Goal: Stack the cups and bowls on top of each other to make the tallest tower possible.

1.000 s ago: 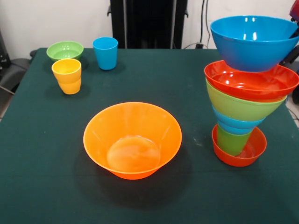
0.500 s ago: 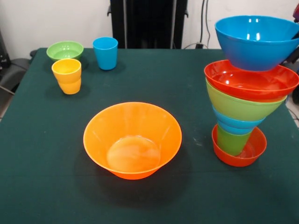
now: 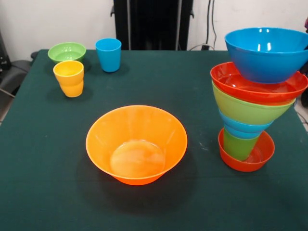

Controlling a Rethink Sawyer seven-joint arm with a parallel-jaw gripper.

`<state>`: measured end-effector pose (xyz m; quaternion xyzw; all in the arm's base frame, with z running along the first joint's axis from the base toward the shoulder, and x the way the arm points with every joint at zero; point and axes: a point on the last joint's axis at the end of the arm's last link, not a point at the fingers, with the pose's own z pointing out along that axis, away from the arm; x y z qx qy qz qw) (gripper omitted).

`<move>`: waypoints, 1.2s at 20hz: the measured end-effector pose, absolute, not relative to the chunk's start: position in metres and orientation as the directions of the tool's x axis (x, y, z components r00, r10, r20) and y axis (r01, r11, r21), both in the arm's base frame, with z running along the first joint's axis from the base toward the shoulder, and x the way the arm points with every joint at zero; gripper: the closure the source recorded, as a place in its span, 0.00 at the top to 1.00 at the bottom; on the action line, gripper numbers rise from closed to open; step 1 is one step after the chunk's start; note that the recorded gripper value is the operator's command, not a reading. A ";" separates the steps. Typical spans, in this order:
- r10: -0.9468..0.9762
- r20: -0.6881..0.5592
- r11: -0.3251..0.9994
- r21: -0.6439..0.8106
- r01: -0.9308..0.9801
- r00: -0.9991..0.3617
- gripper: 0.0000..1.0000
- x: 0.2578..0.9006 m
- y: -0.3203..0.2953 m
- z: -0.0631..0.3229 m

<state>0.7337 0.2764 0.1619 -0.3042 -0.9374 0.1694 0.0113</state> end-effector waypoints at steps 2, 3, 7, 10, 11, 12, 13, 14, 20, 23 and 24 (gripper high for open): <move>0.573 -0.086 0.758 -0.322 0.567 -0.815 0.00 0.734 0.276 0.160; 0.573 -0.089 0.758 -0.322 0.568 -0.815 0.00 0.734 0.275 0.160; 0.571 -0.103 0.756 -0.321 0.570 -0.815 0.00 0.736 0.271 0.156; 0.571 -0.108 0.753 -0.327 0.572 -0.814 0.00 0.736 0.268 0.155; 0.572 -0.110 0.751 -0.329 0.573 -0.813 0.00 0.736 0.267 0.155; 0.572 -0.111 0.750 -0.330 0.573 -0.813 0.00 0.736 0.267 0.155; 0.572 -0.112 0.749 -0.332 0.573 -0.812 0.00 0.736 0.266 0.154; 0.572 -0.113 0.748 -0.333 0.573 -0.812 0.00 0.736 0.265 0.154; 0.575 -0.109 0.743 -0.345 0.573 -0.811 0.00 0.734 0.262 0.147; 0.574 -0.106 0.743 -0.349 0.571 -0.812 1.00 0.733 0.262 0.140; 0.574 -0.107 0.743 -0.349 0.571 -0.812 1.00 0.734 0.262 0.140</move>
